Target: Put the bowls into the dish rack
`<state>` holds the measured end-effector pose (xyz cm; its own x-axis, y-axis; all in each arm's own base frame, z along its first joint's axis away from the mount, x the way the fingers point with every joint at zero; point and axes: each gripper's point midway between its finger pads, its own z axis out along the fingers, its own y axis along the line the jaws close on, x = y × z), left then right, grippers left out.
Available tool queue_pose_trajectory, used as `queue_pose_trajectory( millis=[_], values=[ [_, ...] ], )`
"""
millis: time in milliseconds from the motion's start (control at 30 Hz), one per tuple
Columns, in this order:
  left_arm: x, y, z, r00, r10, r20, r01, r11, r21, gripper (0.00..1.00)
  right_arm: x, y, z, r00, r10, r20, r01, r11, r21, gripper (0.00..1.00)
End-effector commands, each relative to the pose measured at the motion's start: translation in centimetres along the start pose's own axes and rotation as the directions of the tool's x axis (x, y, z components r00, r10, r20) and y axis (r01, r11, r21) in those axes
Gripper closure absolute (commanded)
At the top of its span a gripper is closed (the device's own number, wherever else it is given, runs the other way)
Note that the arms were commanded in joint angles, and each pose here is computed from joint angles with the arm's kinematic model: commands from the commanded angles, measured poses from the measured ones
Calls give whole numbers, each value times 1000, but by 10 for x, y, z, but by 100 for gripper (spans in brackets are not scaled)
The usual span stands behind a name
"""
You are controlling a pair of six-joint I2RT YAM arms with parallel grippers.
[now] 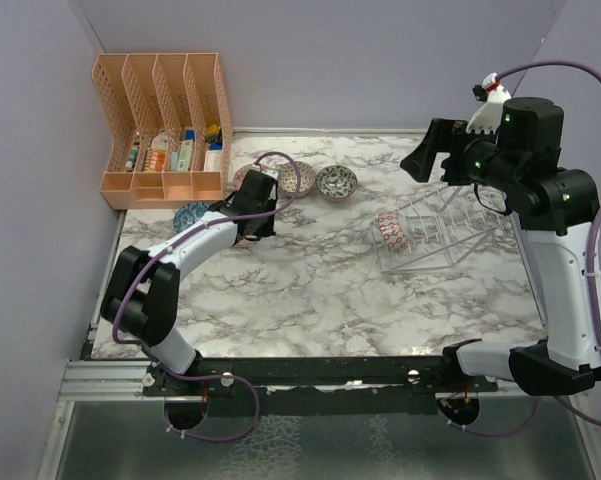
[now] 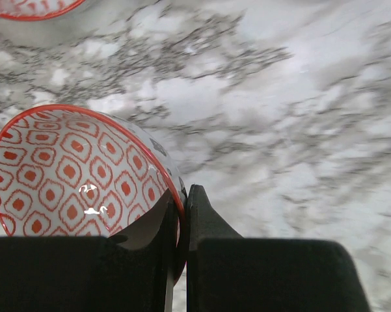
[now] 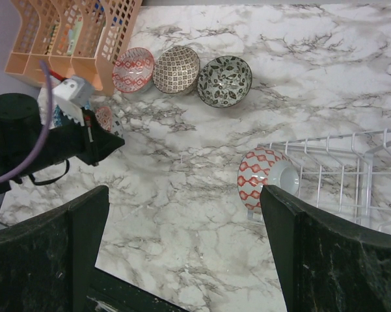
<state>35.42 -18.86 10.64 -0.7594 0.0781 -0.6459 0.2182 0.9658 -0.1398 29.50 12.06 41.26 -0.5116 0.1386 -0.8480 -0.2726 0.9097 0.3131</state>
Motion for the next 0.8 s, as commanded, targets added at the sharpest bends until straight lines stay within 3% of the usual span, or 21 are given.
queue_pose_trajectory(
  millis=[0, 200, 367, 767],
  values=[
    [-66, -80, -73, 959, -254, 122, 197, 915, 352, 100, -7, -3, -11, 1000, -8, 15, 8, 1000, 30, 0],
    [-123, -154, -136, 858, -498, 128, 290, 675, 678, 100, -19, 9, -21, 999, 0, 34, 0, 1000, -14, 0],
    [-148, -197, -173, 765, -643, 37, 323, 432, 842, 100, -41, 28, -39, 996, 28, 90, -21, 997, -81, 0],
    [-178, -255, -203, 574, -789, -219, 324, -27, 946, 100, -58, 52, -58, 987, 71, 144, -44, 983, -181, 0]
  ],
)
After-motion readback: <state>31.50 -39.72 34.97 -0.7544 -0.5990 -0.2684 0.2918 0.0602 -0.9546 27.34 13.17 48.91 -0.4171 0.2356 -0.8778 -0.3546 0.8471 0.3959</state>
